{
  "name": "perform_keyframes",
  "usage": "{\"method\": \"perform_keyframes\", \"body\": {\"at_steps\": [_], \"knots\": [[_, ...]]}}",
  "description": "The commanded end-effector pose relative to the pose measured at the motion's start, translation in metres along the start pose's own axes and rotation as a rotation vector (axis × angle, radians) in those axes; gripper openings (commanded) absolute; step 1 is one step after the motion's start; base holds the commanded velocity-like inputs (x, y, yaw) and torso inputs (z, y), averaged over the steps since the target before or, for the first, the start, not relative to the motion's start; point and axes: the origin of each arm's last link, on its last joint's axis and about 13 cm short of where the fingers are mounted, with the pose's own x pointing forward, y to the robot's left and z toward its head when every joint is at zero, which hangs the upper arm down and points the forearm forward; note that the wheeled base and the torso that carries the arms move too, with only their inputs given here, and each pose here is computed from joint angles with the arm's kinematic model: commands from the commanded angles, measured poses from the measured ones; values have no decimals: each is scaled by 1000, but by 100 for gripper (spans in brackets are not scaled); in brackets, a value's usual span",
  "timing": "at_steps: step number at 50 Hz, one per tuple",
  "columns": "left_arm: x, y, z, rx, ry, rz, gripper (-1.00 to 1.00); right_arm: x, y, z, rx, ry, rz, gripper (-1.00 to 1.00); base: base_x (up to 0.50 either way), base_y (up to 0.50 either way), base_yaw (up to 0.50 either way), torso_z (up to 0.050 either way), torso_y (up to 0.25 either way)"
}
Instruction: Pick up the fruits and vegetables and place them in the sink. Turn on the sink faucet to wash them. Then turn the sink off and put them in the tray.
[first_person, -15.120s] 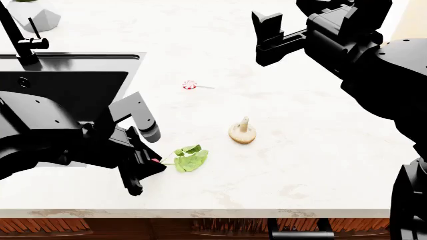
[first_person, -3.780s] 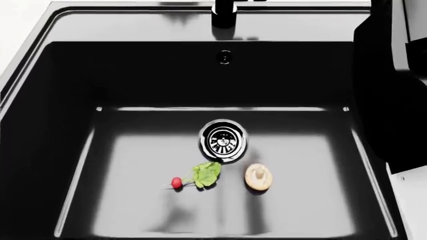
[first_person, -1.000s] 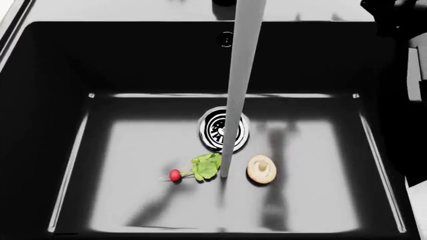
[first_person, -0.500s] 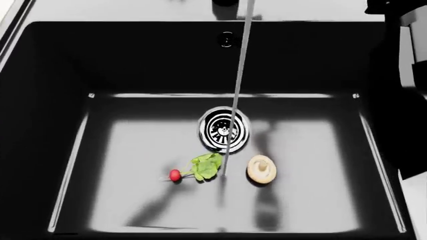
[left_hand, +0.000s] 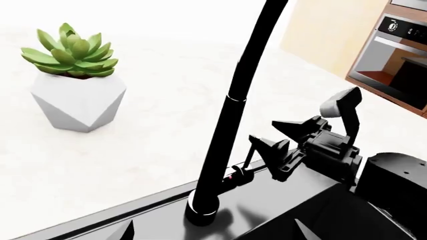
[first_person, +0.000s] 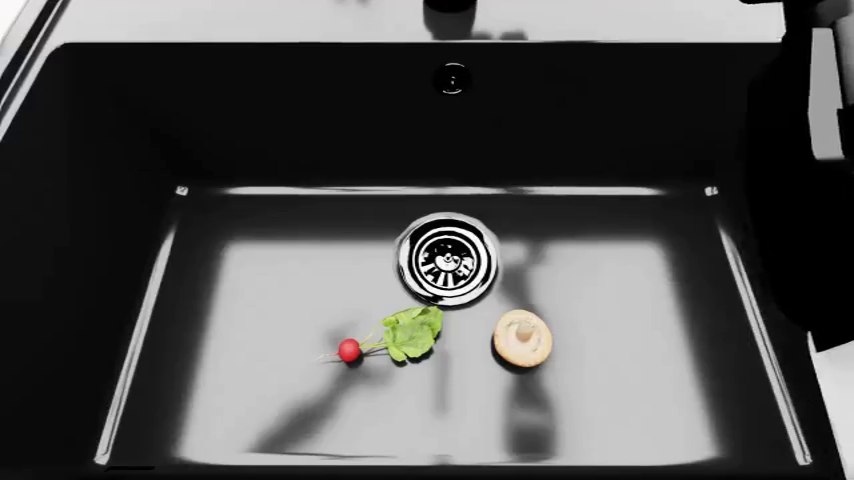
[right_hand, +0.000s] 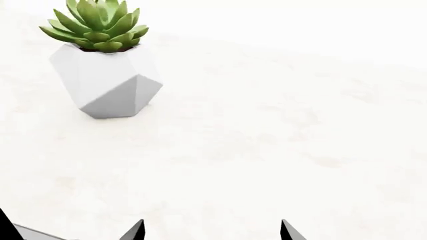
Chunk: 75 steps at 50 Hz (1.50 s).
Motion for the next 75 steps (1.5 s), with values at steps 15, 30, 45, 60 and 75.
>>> {"method": "perform_keyframes", "body": {"at_steps": [15, 30, 45, 60, 75], "knots": [[-8, -2, 1, 10, 49, -49, 100, -66, -71, 78, 36, -39, 37, 100, 0, 0, 0, 0, 0], [-21, -9, 3, 83, 149, -81, 100, -152, -73, 64, -121, 200, 430, 100, 0, 0, 0, 0, 0], [-21, -12, -21, 143, 519, -239, 100, -173, -53, 28, -256, 490, 667, 100, 0, 0, 0, 0, 0], [3, -8, -31, 182, 585, -235, 100, -178, -59, 28, -289, 520, 714, 100, 0, 0, 0, -3, 123], [25, 3, -96, 82, 773, -288, 100, -146, -28, -33, -361, 675, 792, 100, 0, 0, 0, -4, 100]]}}
